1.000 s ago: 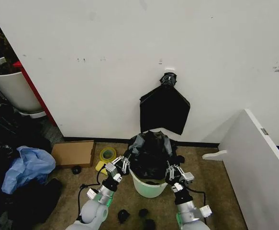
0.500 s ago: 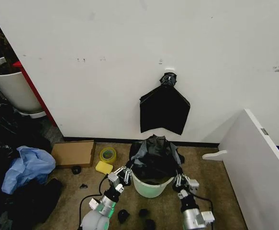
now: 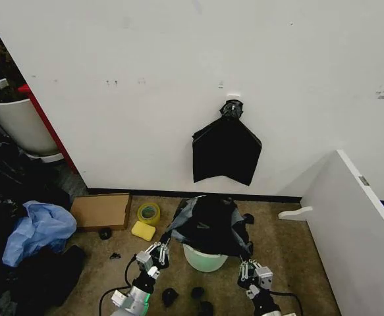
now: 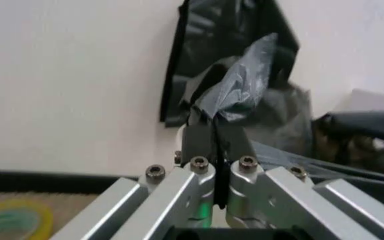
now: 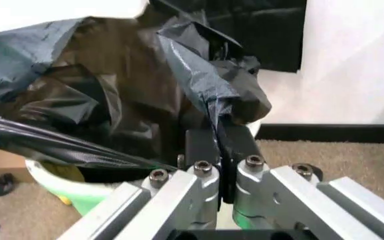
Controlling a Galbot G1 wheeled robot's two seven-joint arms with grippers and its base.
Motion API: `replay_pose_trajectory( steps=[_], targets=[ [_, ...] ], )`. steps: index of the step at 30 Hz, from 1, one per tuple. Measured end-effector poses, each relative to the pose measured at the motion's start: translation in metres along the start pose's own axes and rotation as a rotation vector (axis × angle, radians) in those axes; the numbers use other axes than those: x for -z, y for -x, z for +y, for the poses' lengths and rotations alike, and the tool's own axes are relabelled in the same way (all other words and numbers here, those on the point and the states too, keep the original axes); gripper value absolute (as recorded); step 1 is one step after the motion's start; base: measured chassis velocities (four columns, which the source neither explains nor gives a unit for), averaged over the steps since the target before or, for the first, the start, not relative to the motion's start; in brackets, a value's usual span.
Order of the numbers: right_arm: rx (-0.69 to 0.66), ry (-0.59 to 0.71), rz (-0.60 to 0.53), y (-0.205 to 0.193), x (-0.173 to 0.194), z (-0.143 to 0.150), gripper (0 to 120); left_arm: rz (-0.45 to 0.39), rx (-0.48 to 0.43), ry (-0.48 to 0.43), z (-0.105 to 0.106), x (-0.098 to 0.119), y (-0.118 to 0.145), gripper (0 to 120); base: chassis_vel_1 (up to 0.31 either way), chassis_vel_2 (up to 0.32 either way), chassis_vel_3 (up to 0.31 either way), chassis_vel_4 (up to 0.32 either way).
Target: Place the garbage bag over the trash bin.
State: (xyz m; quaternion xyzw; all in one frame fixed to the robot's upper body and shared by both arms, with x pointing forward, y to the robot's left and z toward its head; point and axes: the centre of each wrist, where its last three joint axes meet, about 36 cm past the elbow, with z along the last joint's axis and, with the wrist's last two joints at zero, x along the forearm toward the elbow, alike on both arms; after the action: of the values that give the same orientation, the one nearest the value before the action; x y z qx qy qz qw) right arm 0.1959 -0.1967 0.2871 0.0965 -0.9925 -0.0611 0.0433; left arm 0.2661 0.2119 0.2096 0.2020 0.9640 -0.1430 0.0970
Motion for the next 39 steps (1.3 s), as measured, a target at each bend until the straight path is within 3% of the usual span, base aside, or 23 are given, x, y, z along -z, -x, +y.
replay_pose_trajectory(
  steps=[8,16,22,26,27,32,34,38,39],
  targets=[
    [0.131,-0.066,-0.045,-0.003,-0.020,-0.036,0,0.057,-0.001,0.051,-0.020,-0.002,-0.025,0,0.000,0.000,0.000,0.000],
    [0.274,-0.143,-0.067,0.005,-0.007,-0.079,0,0.074,-0.039,0.098,-0.028,0.006,-0.029,0,0.000,0.000,0.000,0.000],
    [0.241,-0.115,-0.079,0.013,0.037,-0.066,0,0.066,-0.057,0.089,-0.034,0.028,-0.025,0,0.000,0.000,0.000,0.000],
    [0.156,-0.091,0.036,0.009,0.074,-0.040,0,0.110,-0.066,0.084,-0.037,0.077,-0.008,0,0.000,0.000,0.000,0.000],
    [0.156,-0.091,0.036,0.009,0.074,-0.040,0,0.110,-0.066,0.084,-0.037,0.077,-0.008,0,0.000,0.000,0.000,0.000],
    [0.049,-0.037,0.201,0.007,0.089,-0.024,0,0.275,-0.058,0.108,-0.038,0.118,0.018,0,0.000,0.000,0.000,0.000],
    [0.033,-0.027,0.255,0.005,0.089,-0.023,0,0.347,-0.048,0.112,-0.039,0.120,0.021,0,0.000,0.000,0.000,0.000],
    [0.023,-0.018,0.300,0.003,0.088,-0.023,0,0.408,-0.036,0.111,-0.042,0.120,0.018,0,0.000,0.000,0.000,0.000],
    [0.015,-0.010,0.334,0.003,0.088,-0.023,0,0.466,-0.020,0.109,-0.045,0.118,0.012,0,0.000,0.000,0.000,0.000]
  ],
)
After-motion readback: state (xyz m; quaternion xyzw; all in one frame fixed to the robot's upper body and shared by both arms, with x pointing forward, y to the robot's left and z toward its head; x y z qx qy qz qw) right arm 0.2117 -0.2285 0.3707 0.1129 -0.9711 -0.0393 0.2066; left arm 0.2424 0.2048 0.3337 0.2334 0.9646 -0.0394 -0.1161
